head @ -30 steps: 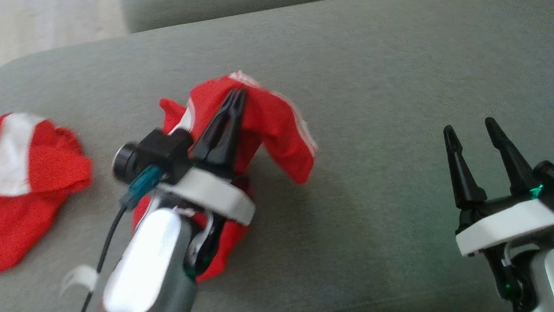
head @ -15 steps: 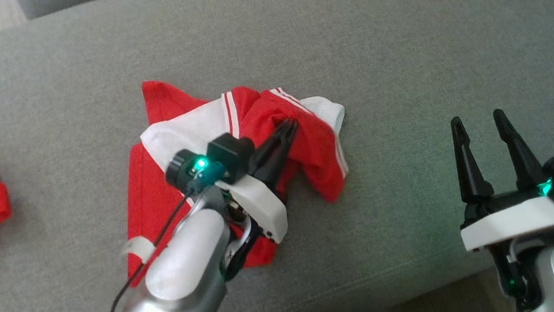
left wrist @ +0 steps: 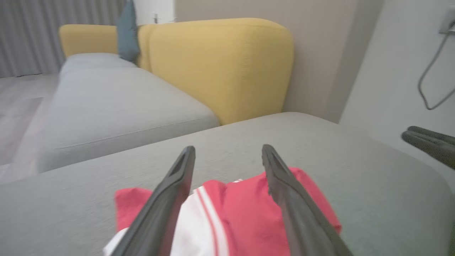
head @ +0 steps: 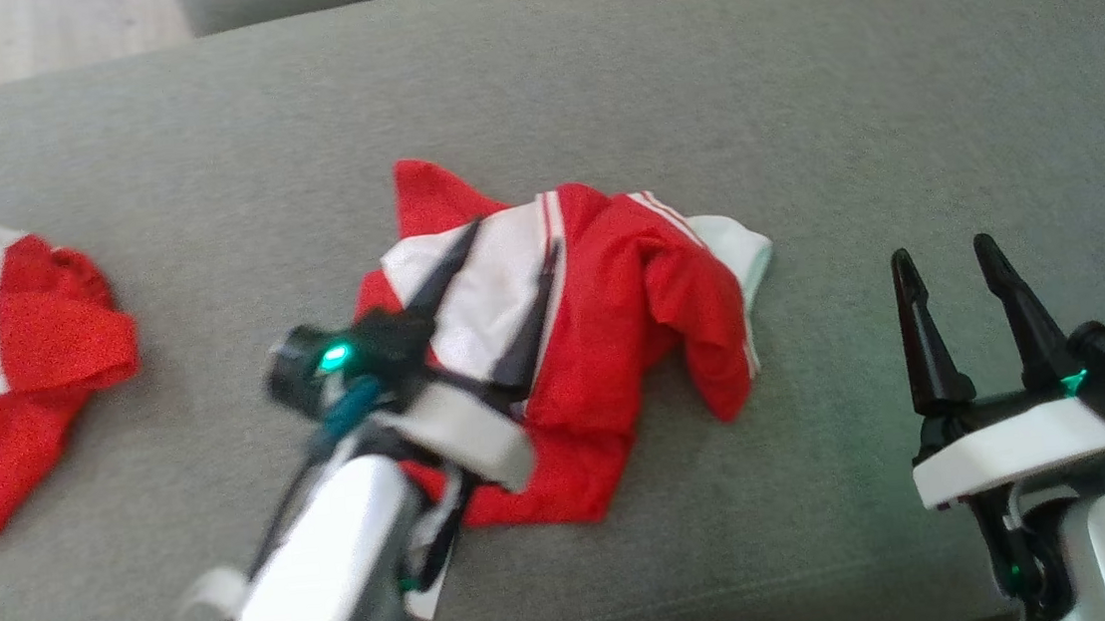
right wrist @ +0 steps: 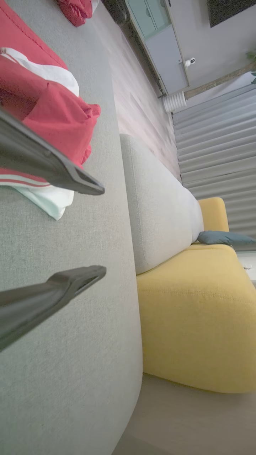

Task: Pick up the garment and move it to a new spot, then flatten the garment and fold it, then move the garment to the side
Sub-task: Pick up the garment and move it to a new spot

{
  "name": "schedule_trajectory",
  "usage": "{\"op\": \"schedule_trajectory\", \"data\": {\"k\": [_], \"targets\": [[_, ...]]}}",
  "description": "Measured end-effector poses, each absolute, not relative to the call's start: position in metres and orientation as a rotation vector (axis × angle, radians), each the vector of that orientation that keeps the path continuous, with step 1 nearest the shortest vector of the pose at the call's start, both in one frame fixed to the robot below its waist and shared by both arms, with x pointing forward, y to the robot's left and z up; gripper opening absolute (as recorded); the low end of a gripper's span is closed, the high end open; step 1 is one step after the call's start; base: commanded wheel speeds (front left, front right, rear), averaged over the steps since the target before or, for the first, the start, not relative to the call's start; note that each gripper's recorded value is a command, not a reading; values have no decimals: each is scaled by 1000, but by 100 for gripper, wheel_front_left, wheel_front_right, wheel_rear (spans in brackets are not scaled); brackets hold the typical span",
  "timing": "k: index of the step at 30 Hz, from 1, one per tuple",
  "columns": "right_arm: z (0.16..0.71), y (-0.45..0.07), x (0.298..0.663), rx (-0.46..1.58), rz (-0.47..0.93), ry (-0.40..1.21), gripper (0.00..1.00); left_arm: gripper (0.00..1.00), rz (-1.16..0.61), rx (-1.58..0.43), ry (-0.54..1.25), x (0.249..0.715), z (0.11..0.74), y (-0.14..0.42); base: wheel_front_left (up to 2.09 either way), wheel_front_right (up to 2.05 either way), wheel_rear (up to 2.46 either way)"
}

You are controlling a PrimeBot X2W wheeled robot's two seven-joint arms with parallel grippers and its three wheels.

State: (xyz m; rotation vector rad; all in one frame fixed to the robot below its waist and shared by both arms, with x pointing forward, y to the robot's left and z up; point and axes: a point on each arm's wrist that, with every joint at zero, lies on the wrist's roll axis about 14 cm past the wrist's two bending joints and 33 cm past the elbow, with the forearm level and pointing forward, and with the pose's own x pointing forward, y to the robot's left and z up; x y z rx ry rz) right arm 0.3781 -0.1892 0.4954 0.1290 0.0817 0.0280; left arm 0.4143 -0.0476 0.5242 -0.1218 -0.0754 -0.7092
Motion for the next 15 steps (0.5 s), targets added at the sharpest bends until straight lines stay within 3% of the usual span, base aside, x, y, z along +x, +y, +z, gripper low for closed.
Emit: {"op": "schedule_trajectory", "data": {"k": [7,15], "targets": [[505,-163,385,122,109,63,100,100,-393,-82,-110,420,531,54,0,0,0],[508,-143,376,113,172,71,100,100,-138,-51,-95,393,523,146,0,0,0]]}}
